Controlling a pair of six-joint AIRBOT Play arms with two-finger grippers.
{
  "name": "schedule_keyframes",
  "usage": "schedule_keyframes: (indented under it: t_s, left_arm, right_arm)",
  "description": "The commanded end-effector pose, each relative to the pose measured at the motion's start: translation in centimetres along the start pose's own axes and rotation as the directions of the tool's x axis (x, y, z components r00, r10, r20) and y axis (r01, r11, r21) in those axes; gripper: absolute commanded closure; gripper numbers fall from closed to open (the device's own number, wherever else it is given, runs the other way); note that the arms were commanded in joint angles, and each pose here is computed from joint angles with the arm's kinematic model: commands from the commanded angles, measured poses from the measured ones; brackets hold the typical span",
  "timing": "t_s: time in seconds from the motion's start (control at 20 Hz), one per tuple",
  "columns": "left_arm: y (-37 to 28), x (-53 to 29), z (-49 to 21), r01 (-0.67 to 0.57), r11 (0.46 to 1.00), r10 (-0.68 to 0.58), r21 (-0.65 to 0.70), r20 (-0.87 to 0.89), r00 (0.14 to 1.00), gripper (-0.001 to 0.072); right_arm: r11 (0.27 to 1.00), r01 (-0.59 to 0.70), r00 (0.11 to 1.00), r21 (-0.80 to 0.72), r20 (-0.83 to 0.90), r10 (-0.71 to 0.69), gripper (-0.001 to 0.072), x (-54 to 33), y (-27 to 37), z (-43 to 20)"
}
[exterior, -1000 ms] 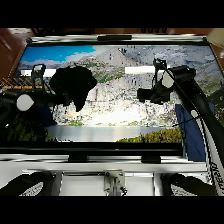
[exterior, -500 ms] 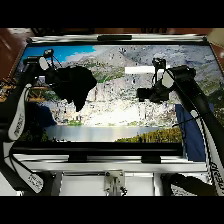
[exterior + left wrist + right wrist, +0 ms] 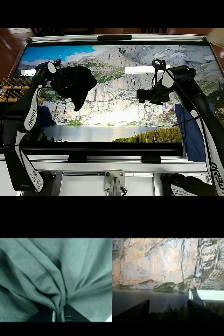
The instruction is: Fold the shirts.
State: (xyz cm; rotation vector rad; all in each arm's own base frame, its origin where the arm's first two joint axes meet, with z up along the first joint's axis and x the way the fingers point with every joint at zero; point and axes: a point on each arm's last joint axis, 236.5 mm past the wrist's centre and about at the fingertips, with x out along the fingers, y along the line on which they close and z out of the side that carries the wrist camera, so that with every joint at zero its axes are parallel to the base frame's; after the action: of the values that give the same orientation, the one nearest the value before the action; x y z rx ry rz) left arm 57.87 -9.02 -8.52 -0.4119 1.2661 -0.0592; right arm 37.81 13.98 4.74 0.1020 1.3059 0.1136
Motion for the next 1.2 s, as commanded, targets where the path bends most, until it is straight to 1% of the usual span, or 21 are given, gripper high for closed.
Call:
schedule_keyframes:
  t_s: [0.0,0.05,0.1,0.2,0.25,0.35,0.4,0.5,0.6,0.65,0.7,0.75,0.85,0.9,0.95,1.0,1.05,1.1,1.15]
  left_arm:
    - [-1.9,-4.6,2.1,0.042,0.998,-0.047,0.056,0.09,0.995,0.0672]
    - [-3.5,-8.0,3.3,0.056,0.992,-0.073,0.111,0.156,0.985,0.0672]
    - [-5.7,-12.5,4.0,0.064,0.979,-0.109,0.195,0.23,0.967,0.0672]
    - [-10.9,-23.0,3.6,0.063,0.93,-0.203,0.362,0.365,0.908,0.0672]
    - [-13.8,-28.7,2.2,0.062,0.899,-0.265,0.434,0.424,0.866,0.0672]
    - [-18.4,-37.7,-1.9,0.073,0.839,-0.384,0.539,0.492,0.781,0.0672]
    - [-20.6,-41.2,-4.6,0.087,0.803,-0.445,0.59,0.495,0.746,0.0672]
    - [-23.7,-44.7,-10.1,0.13,0.732,-0.539,0.669,0.451,0.712,0.0672]
    - [-26.2,-43.8,-14.6,0.207,0.682,-0.585,0.701,0.354,0.73,0.0671]
    - [-27.3,-41.8,-16.9,0.238,0.656,-0.588,0.716,0.286,0.757,0.0672]
    - [-28.2,-39.1,-19.2,0.261,0.63,-0.574,0.731,0.213,0.79,0.0672]
    - [-28.5,-36.0,-21.2,0.27,0.619,-0.539,0.738,0.15,0.829,0.0672]
    - [-27.5,-28.3,-25.0,0.259,0.637,-0.414,0.726,0.038,0.91,0.0671]
    - [-27.0,-24.6,-26.6,0.253,0.636,-0.367,0.729,-0.003,0.93,0.0671]
    - [-26.5,-21.1,-28.2,0.261,0.645,-0.335,0.718,-0.041,0.941,0.0671]
    - [-26.1,-18.2,-29.6,0.277,0.669,-0.311,0.69,-0.079,0.947,0.0669]
    - [-25.7,-15.7,-31.2,0.305,0.691,-0.291,0.655,-0.134,0.947,0.0649]
    - [-25.5,-13.8,-32.6,0.338,0.714,-0.275,0.613,-0.198,0.941,0.0535]
    - [-25.6,-12.8,-33.6,0.367,0.733,-0.272,0.573,-0.248,0.93,0.0301]
  right_arm:
    - [1.0,0.019,1.0,-0.019,0.023,-0.018,0.0129,0.0,-0.4,0.5]
    - [0.997,0.035,0.999,-0.063,0.026,-0.033,0.0129,-0.1,-0.8,0.6]
    - [0.993,0.053,0.999,-0.105,0.007,-0.052,0.0129,-0.3,-1.3,0.2]
    - [0.987,0.104,0.994,-0.119,-0.021,-0.107,0.0129,-2.4,-2.7,-0.8]
    - [0.983,0.139,0.99,-0.123,0.003,-0.14,0.0129,-4.2,-3.5,-0.8]
    - [0.972,0.209,0.974,-0.106,0.116,-0.196,0.0129,-9.7,-5.3,-0.2]
    - [0.97,0.229,0.958,-0.087,0.196,-0.208,0.0129,-13.3,-5.9,0.0]
    - [0.977,0.211,0.915,-0.04,0.359,-0.183,0.0129,-20.3,-6.5,-0.6]
    - [0.99,0.136,0.856,0.027,0.499,-0.131,0.0129,-26.2,-6.6,-2.3]
    - [0.994,0.101,0.831,0.049,0.545,-0.112,0.0129,-28.2,-6.9,-3.6]
    - [0.995,0.072,0.818,0.071,0.567,-0.099,0.0129,-29.6,-7.1,-4.9]
    - [0.996,0.046,0.816,0.082,0.571,-0.084,0.0129,-30.4,-7.2,-6.3]
    - [0.997,0.018,0.845,0.073,0.532,-0.054,0.0129,-30.5,-7.1,-9.0]
    - [0.998,0.014,0.867,0.058,0.497,-0.041,0.0129,-30.1,-6.8,-10.0]
    - [0.999,0.01,0.884,0.037,0.467,-0.026,0.0129,-29.7,-6.5,-10.7]
    - [1.0,0.001,0.896,0.019,0.443,-0.009,0.0129,-29.1,-6.0,-11.0]
    - [1.0,-0.011,0.901,0.008,0.433,0.007,0.0129,-28.5,-5.5,-10.9]
    - [1.0,-0.013,0.908,0.007,0.42,0.009,0.0129,-27.5,-5.3,-10.7]
    - [1.0,-0.01,0.916,0.017,0.401,0.002,0.0129,-26.3,-5.4,-10.5]
